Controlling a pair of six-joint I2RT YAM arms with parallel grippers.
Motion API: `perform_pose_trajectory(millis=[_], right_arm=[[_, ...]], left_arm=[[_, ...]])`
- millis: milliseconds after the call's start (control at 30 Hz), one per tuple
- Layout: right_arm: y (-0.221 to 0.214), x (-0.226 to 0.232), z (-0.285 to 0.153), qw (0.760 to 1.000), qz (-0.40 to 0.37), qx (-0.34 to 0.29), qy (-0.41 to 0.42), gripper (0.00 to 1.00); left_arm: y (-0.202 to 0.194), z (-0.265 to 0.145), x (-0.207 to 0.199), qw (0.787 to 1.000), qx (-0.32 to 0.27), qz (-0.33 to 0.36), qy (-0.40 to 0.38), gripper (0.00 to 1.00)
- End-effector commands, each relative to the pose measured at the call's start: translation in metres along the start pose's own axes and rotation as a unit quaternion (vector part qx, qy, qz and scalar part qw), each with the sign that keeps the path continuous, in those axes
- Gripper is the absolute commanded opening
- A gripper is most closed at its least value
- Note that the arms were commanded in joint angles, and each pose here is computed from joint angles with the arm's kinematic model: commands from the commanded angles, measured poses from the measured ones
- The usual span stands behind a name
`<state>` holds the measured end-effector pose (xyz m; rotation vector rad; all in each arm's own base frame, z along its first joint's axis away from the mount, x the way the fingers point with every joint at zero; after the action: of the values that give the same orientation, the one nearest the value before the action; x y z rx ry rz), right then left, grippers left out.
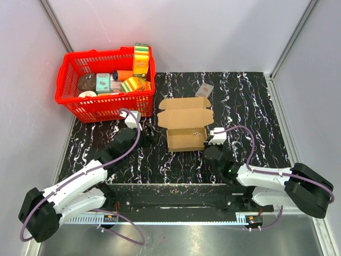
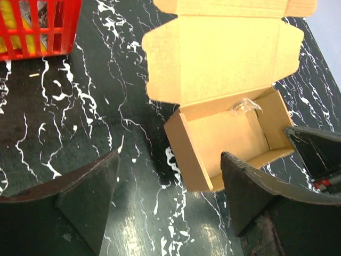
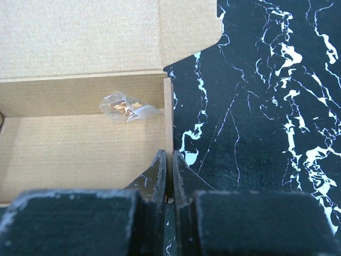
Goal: Fold the paper box
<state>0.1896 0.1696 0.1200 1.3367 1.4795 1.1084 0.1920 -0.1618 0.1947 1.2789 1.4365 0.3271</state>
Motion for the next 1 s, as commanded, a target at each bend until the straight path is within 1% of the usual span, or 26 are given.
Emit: perform_pose_trajectory(millis=[0,33,67,100,167,200,267,333,467,600,733,867,967], right_arm=[[0.013,0.003,-0.006,0.999,0.026,-0.036,-0.001,0.00],[0.013,0.003,-0.007,0.999,0.027,-0.036,0.001,0.00],[0.011,0.004,-0.009,0.999,0.021,-0.033,0.006,0.00],[0.015,0.003,-0.011,0.999,0.025,-0.038,0.010,0.00],[0.013,0.001,-0.015,0.999,0.022,-0.036,0.015,0.00],[0.016,0.001,-0.017,0.999,0.027,-0.041,0.020,0.00],[0.014,-0.002,-0.021,0.999,0.026,-0.040,0.022,0.00],[0.015,-0.005,-0.024,0.998,0.029,-0.042,0.027,0.00],[0.016,-0.006,-0.027,0.998,0.026,-0.043,0.037,0.00],[0.017,-0.003,-0.027,0.998,0.019,-0.041,0.039,0.00],[0.017,-0.003,-0.027,0.998,0.020,-0.039,0.039,0.00],[0.016,-0.002,-0.027,0.998,0.020,-0.037,0.041,0.00],[0.016,0.000,-0.027,0.998,0.018,-0.035,0.046,0.00]], left_arm=[[0.019,0.015,-0.008,0.998,-0.037,0.037,-0.047,0.82],[0.020,0.020,-0.007,0.998,-0.027,0.039,-0.045,0.83],[0.020,0.022,-0.007,0.997,-0.012,0.039,-0.061,0.83],[0.025,0.025,0.001,0.998,-0.014,0.031,-0.051,0.84],[0.026,0.028,0.004,0.997,0.009,0.019,-0.079,0.84],[0.034,0.029,0.012,0.997,-0.001,0.006,-0.076,0.85],[0.037,0.030,0.015,0.995,0.011,0.001,-0.102,0.86],[0.042,0.032,0.021,0.994,0.012,-0.008,-0.104,0.86],[0.047,0.035,0.010,0.985,0.023,-0.031,-0.167,0.86],[0.052,0.034,0.001,0.978,0.023,-0.041,-0.205,0.86],[0.055,0.028,-0.002,0.977,0.020,-0.038,-0.209,0.86],[0.055,0.022,0.002,0.982,0.016,-0.024,-0.186,0.85],[0.055,0.020,0.002,0.982,0.014,-0.019,-0.188,0.85]])
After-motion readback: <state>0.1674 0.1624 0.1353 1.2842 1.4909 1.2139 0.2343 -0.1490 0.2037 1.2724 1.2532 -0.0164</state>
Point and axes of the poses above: each gripper's point midway between its finger pads, its own z axis out along the fingers, its own x axis along the line the jaws close on, y = z × x, the point moved 8 cm from there along -z, back along the fingers, and after that the axes turned 8 degrees about -z, right-handed, at the moved point
